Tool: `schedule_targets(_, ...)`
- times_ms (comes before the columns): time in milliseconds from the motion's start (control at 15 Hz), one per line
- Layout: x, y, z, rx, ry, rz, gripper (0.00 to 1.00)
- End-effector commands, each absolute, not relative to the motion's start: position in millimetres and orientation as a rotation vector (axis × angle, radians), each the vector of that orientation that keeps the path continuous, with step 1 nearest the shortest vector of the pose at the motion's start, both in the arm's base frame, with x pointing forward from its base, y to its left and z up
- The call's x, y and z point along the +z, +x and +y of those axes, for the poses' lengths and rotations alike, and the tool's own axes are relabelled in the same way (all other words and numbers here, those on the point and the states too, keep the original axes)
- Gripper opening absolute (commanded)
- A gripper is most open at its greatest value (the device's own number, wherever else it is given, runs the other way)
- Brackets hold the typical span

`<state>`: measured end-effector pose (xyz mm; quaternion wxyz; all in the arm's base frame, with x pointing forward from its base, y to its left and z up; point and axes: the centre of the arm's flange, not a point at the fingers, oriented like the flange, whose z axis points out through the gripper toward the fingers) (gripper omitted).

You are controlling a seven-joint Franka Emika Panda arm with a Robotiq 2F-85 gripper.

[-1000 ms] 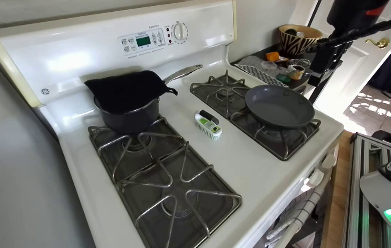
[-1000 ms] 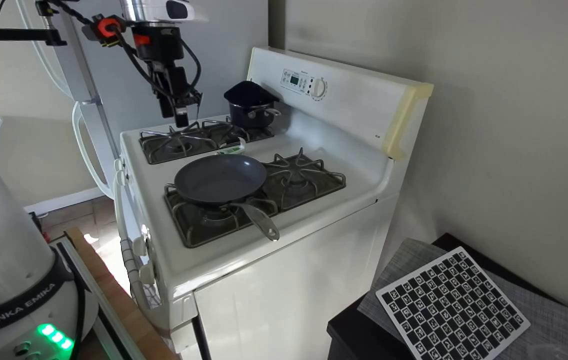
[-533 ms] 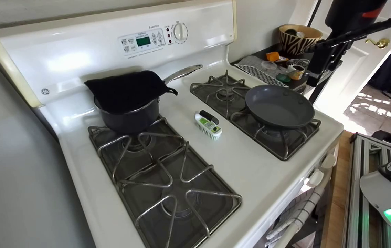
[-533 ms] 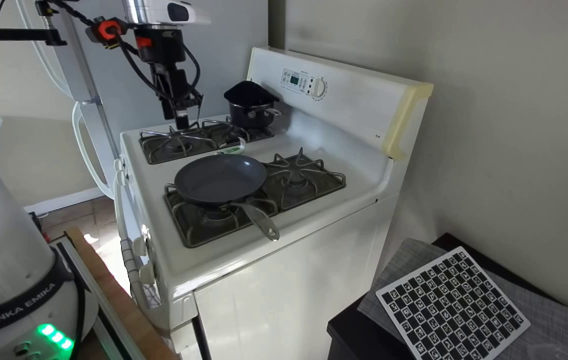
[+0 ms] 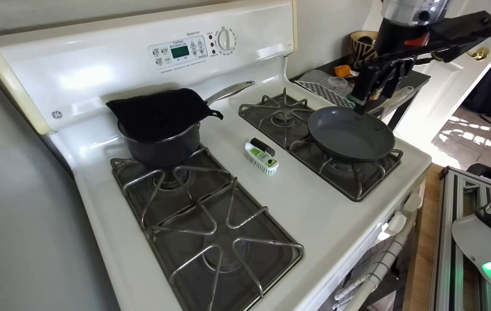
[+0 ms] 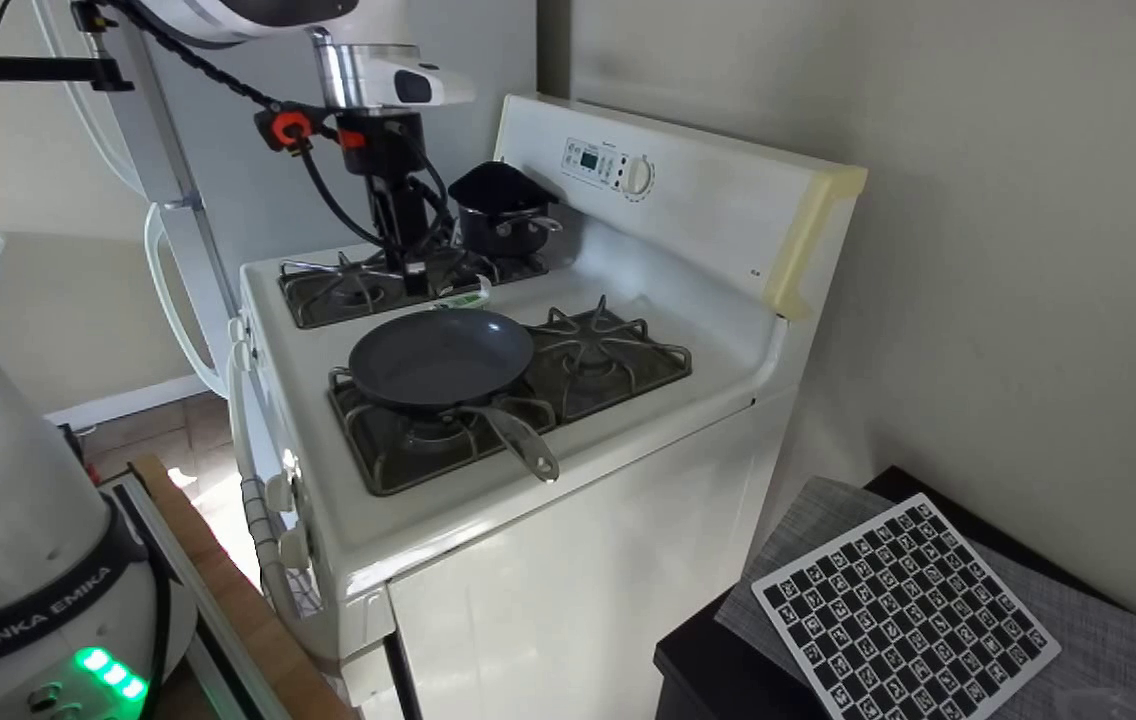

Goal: Move the pan forward and use the brush in the middle of the plates to brush the inside of the pan

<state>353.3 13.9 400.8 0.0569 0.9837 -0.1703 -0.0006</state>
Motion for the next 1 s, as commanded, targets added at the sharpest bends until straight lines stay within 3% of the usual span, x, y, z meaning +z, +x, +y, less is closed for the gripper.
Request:
schedule_targets(0,371.6,386.2,6.1,0.080,2.969,-0.588,1.00)
schedule_targets(933,320.8,451.7,3.5,0.307,3.001,-0.778,1.00)
